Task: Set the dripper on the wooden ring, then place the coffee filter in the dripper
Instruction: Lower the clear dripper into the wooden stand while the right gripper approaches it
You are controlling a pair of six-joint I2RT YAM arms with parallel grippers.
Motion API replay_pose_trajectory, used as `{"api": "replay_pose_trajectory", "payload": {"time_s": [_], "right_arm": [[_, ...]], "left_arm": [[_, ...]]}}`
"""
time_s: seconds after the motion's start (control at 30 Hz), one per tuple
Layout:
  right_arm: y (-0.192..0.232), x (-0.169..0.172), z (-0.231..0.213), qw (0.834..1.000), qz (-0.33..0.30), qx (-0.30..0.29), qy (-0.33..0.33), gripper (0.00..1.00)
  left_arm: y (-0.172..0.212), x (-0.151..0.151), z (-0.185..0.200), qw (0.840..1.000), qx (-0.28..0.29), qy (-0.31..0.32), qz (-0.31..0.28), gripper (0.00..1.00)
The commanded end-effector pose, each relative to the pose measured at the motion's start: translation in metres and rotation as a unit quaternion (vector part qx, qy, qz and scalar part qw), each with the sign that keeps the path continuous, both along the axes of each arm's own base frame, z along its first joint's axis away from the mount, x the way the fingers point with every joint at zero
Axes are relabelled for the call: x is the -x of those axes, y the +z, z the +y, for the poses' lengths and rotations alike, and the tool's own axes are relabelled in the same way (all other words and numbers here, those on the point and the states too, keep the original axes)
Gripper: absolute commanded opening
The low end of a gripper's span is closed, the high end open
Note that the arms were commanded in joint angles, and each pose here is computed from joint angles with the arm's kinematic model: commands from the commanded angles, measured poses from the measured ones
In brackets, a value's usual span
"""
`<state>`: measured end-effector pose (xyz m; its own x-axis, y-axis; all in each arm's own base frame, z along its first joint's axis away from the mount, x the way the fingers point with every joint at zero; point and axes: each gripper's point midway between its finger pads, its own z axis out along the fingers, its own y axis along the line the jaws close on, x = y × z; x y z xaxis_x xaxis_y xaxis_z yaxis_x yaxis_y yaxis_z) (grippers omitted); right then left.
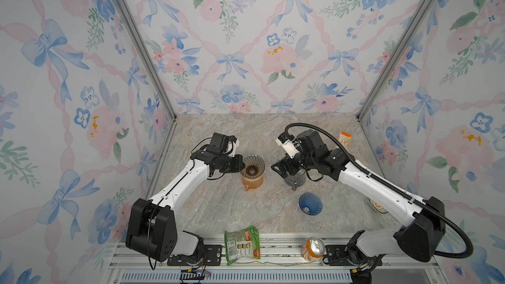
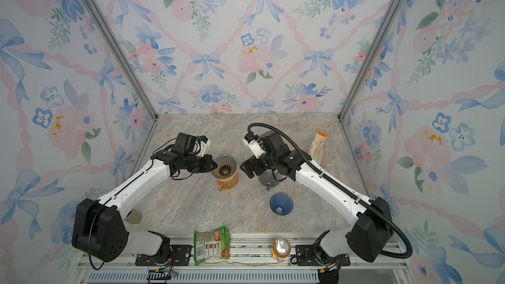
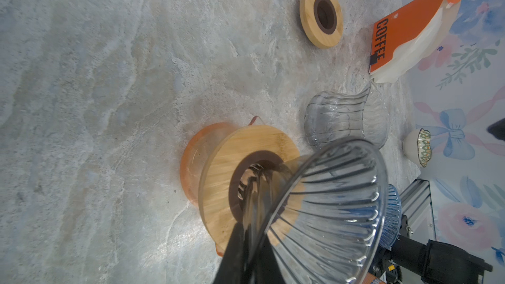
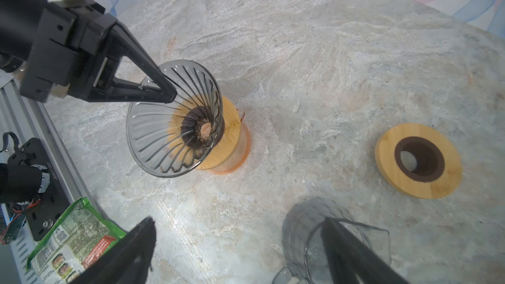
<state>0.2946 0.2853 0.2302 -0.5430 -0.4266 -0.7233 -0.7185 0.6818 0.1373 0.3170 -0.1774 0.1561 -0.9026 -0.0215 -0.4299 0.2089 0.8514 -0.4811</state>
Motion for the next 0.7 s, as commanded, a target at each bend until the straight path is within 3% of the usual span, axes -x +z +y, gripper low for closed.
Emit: {"api": "replay_pose_trajectory", "payload": {"time_s": [0.0,0.27,0.67], "right_arm": [[0.006,-0.002,0.004,1.000,0.024,-0.011,-0.010,0.96],[-0.001,-0.015,0.013,0.998,0.046,-0.003,-0.031,0.97],[-0.027,-0.032,0.034,0.995,0.080,0.034,-0.046,0.97]], "left_arm": [[0.011,-0.010,-0.002,1.000,-0.005,-0.003,-0.022,0.15],[0.021,-0.022,-0.003,0.999,-0.006,-0.006,-0.039,0.22],[0.016,-0.036,-0.005,0.999,-0.017,-0.007,-0.039,0.22]]}}
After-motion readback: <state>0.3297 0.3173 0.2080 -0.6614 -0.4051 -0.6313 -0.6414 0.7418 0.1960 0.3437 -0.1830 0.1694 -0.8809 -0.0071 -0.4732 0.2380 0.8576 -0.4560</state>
